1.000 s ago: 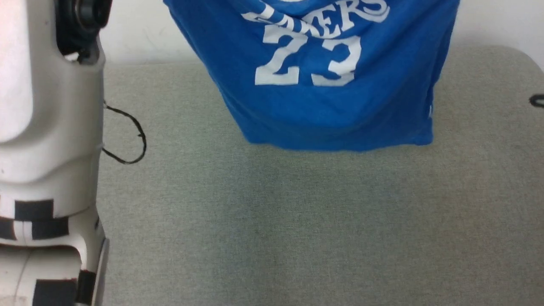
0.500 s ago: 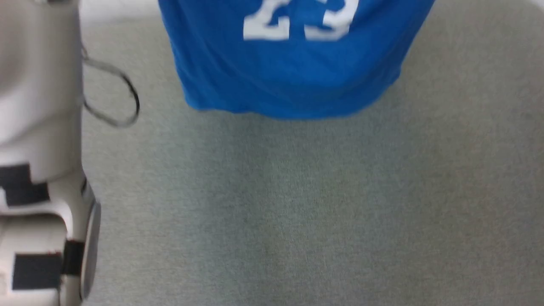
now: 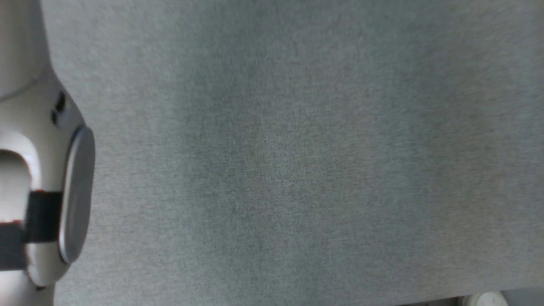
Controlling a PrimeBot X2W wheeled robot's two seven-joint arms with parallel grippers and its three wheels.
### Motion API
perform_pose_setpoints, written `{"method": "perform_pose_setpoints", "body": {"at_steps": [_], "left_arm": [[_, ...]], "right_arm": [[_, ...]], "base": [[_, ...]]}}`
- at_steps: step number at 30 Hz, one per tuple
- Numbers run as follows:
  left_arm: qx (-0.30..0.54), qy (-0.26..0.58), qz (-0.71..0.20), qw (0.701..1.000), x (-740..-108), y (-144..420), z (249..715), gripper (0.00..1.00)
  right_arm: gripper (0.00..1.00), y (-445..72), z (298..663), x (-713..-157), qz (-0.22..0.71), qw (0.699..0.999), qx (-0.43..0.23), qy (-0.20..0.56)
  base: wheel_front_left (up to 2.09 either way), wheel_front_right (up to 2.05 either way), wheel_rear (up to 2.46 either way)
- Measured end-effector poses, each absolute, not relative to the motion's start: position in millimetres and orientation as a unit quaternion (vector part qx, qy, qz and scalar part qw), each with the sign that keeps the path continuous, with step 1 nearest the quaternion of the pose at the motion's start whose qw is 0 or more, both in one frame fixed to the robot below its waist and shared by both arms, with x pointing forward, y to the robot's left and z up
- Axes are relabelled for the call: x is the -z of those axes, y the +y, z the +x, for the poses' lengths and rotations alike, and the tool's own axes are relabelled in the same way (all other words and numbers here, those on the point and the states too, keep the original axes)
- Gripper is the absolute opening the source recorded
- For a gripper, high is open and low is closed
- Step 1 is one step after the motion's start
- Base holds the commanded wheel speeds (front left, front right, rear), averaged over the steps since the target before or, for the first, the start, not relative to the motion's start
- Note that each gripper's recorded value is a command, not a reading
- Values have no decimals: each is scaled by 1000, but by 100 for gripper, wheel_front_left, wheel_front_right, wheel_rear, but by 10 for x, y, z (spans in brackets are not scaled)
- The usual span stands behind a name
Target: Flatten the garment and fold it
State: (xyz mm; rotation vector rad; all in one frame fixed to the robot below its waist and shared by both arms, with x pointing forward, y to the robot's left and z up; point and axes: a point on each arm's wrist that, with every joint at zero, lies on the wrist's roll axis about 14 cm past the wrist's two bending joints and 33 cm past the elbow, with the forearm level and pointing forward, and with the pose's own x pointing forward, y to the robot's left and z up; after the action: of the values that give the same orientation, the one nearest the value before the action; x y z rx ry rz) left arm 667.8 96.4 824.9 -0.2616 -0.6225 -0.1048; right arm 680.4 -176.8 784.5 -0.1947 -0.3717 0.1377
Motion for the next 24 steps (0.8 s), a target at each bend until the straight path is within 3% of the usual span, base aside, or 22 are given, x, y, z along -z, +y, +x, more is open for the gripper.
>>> {"method": "perform_pose_setpoints", "body": {"at_steps": [5, 15, 24], "left_arm": [[58, -333, -141, 930, -8041, 1002, 6894, 0], [30, -282, -151, 947, -6894, 1354, 7356, 0], [98, -196, -149, 964, -6226, 1184, 7074, 0]], "right_arm": [[0, -1826, 7100, -7488, -140, 970, -66, -185], [0, -1717, 7494, -6353, -164, 972, -114, -123], [0, -1750, 7069, -5855, -121, 975, -174, -66]], "base": [[0, 0, 0], [0, 0, 0], [0, 0, 0]]}}
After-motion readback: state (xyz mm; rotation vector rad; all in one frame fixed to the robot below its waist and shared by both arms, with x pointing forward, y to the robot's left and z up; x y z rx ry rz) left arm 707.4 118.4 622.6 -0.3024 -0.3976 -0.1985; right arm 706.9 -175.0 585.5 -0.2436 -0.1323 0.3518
